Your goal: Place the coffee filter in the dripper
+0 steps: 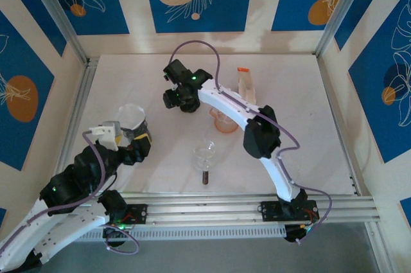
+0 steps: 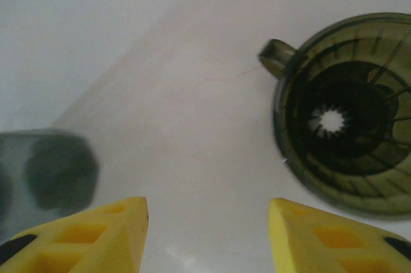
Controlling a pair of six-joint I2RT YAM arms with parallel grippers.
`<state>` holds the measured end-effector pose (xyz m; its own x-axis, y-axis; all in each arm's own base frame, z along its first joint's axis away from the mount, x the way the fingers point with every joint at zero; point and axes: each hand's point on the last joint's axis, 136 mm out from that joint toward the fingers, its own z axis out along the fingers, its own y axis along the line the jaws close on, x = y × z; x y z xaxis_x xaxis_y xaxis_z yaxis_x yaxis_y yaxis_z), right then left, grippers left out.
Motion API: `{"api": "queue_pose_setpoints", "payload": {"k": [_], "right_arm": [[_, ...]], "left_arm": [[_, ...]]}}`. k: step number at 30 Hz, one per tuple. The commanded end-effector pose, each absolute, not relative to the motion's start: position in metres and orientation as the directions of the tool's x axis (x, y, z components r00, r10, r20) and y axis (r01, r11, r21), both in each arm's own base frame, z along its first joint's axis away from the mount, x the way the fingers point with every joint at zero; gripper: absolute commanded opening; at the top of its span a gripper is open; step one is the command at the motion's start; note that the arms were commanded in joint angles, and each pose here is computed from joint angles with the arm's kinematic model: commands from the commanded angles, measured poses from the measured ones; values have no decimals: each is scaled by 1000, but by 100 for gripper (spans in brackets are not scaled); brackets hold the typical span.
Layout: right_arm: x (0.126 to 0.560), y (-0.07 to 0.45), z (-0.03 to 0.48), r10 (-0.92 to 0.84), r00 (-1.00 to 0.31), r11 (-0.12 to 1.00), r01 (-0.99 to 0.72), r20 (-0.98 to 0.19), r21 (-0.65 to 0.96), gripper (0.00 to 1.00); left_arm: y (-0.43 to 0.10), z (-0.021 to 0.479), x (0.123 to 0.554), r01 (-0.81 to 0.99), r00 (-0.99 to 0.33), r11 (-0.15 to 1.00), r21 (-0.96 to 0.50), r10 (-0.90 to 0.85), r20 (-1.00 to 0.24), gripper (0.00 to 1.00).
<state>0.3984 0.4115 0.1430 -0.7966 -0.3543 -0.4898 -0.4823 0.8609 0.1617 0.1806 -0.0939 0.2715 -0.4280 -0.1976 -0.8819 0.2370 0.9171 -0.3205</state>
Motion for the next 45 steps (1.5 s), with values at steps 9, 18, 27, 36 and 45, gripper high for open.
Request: {"api": "queue_pose_setpoints", "payload": {"k": [9, 18, 27, 36, 45], "right_arm": [[433, 405, 114, -418, -759, 872, -489, -500, 12, 53], [441, 402, 93, -445, -760, 867, -498, -473, -15, 48], [449, 399, 82, -471, -748, 860, -507, -468, -56, 34], [444, 418, 111, -481, -690, 827, -561, -541, -19, 7], [424, 432, 190, -410, -640, 799, -596, -650, 83, 0]], "left_arm": [[-91, 268, 181, 227, -432, 923, -311, -191, -881, 100], [-93, 269, 183, 228, -427, 925, -303, -185, -885, 100], [-97, 269, 185, 232, -434, 923, -306, -184, -882, 100], [-96, 269, 184, 227, -437, 923, -311, -189, -879, 100], [-91, 272, 182, 217, -431, 923, -318, -202, -880, 100]]}}
